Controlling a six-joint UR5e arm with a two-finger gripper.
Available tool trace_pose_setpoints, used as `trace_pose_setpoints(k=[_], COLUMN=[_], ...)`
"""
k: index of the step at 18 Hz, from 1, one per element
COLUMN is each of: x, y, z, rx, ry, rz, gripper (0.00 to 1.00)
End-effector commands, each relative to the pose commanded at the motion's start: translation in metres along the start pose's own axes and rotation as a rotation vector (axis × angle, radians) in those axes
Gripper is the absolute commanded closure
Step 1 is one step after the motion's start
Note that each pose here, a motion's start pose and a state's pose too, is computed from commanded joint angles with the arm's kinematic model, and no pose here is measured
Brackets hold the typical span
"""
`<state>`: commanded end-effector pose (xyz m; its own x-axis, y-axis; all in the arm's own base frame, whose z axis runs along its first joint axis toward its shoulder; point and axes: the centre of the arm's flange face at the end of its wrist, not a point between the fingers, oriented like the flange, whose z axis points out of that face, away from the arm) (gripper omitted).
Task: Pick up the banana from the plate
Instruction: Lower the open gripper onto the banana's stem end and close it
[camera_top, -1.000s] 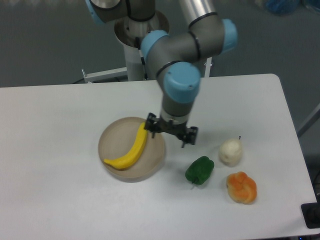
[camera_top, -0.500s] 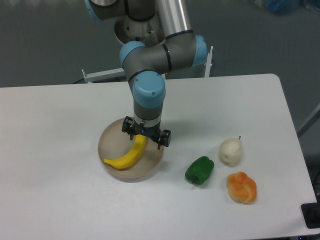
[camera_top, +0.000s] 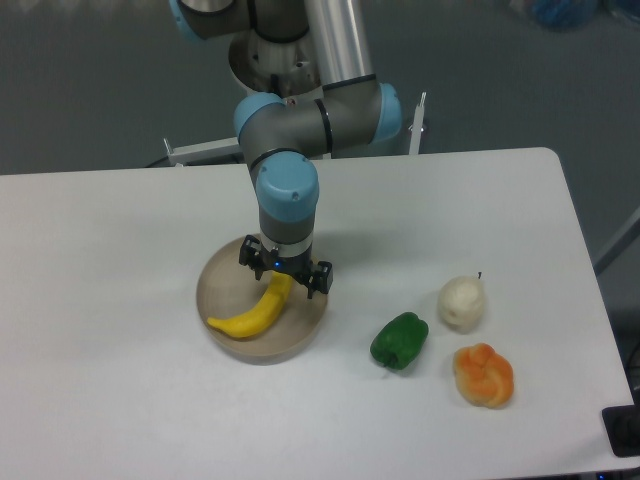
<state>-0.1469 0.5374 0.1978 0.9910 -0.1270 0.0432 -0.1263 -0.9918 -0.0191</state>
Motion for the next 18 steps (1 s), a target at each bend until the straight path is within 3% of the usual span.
trace_pose_setpoints(k=[5,9,11,14,18], x=[0.0066,0.0067,0.0056,0.0050,0.0040], y=[-0.0047,-0.0059,-0.0060,-0.0069,-0.0089], z=[0.0055,0.0062,0.0055,0.0035,0.0011], rx=[0.002,0.004,0.005,0.009,0.015], ry=[-0.001,-0.003,-0.004,-0.007,-0.009], rz=[-0.001,0.000,0.000,0.001,0.004], gripper=[0.02,0.52,0.65,0.72,0.75])
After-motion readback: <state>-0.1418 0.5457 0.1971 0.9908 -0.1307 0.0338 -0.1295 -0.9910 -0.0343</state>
